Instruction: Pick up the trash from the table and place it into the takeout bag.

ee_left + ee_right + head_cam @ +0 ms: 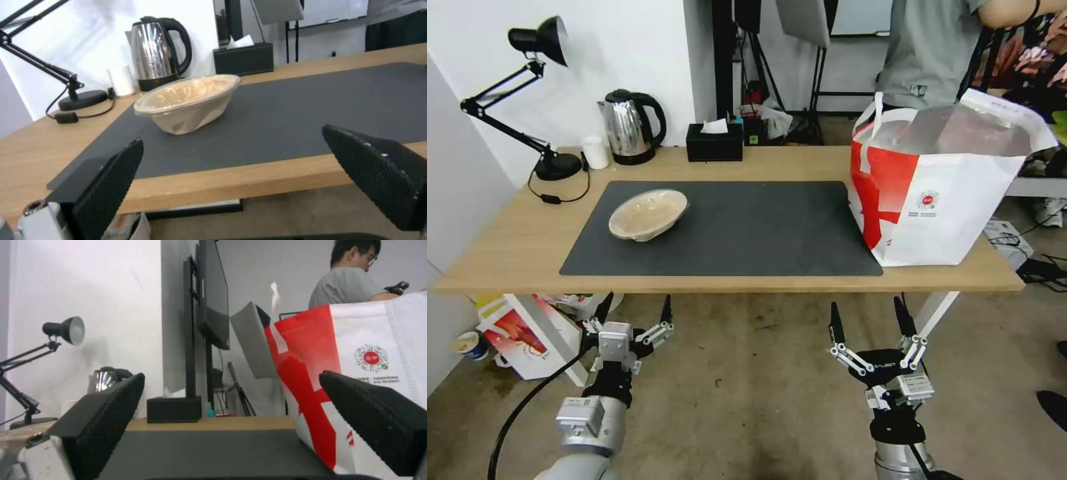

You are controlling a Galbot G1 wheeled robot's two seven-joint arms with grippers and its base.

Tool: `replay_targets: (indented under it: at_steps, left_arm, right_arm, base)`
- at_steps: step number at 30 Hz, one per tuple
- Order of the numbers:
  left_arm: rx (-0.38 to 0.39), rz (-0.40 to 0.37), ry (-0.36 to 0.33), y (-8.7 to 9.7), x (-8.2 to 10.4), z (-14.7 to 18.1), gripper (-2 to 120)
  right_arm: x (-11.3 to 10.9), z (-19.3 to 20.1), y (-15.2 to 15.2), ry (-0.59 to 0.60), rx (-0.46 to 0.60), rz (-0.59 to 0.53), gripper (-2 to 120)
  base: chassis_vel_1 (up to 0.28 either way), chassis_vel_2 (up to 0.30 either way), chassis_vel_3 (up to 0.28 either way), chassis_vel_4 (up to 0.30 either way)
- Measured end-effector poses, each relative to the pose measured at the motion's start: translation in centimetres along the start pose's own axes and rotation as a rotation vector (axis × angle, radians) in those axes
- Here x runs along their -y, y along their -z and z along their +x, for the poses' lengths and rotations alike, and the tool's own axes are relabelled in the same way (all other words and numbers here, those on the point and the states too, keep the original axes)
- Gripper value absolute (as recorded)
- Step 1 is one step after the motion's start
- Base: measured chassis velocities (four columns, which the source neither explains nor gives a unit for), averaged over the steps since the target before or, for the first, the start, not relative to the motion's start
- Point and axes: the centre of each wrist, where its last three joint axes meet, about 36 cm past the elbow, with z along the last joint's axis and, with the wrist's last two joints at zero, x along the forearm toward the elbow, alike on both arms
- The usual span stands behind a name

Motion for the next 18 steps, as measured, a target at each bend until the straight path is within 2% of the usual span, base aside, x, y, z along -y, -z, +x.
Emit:
replay_targets:
  at_steps: [18]
  left_arm:
    - [0.0,0.0,0.0,0.0,0.0,0.0,100]
  right_arm:
    - [-0.12,-0.5,0.41,-0.013,0.023,0.003,100]
  base:
    - [0.0,0.0,0.0,0.0]
